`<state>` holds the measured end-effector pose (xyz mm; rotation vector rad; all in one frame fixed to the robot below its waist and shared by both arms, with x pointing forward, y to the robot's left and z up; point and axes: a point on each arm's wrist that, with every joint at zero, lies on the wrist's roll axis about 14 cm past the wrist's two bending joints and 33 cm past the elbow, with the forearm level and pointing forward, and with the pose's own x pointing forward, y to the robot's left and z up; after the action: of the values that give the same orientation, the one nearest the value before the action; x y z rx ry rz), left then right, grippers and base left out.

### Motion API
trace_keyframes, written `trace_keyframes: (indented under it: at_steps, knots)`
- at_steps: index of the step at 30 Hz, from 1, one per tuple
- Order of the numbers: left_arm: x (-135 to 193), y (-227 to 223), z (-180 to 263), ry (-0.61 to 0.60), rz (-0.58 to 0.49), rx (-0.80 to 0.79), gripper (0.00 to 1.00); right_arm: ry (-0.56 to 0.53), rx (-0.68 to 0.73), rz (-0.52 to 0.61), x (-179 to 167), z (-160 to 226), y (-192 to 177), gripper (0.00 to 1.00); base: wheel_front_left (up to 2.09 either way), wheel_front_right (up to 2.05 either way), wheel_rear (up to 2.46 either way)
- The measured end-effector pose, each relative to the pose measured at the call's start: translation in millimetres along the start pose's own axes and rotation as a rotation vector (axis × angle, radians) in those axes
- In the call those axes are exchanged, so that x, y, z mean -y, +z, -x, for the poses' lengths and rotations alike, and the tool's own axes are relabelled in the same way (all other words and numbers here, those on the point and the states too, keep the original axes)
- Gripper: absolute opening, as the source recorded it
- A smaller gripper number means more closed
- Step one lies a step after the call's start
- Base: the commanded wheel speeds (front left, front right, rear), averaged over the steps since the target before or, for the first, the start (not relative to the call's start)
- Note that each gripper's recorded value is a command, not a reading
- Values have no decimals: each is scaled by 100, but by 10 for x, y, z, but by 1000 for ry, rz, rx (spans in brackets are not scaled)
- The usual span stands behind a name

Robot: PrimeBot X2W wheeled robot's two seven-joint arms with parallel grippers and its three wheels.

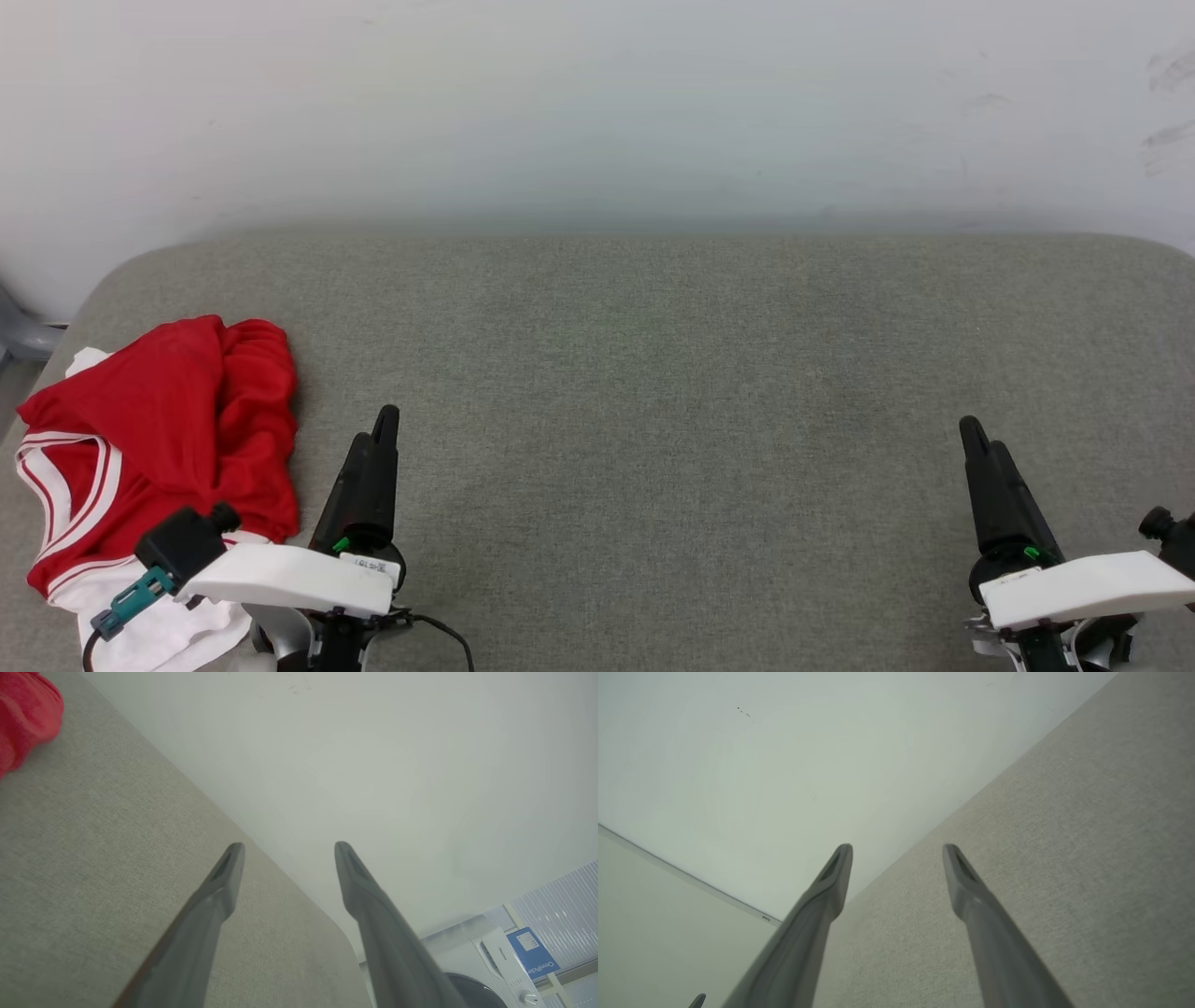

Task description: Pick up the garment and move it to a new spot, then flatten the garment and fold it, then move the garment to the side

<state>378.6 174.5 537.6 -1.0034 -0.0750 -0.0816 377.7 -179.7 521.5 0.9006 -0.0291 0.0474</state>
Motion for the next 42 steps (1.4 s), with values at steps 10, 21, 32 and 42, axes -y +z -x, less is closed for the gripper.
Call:
trace_keyframes:
  at_steps: [10,21,32,42]
  knots:
    - [12,54,3,-8,-243,18,100,62,-11,241,-193,-13,19,100,0,0,0]
    - [-14,67,22,-14,-463,12,100,62,-17,432,-204,4,71,100,0,0,0]
    - [-29,26,29,-21,-609,1,100,57,-25,570,-206,26,97,100,0,0,0]
    - [-21,26,31,-36,-709,6,100,48,-34,665,-196,39,114,100,0,0,0]
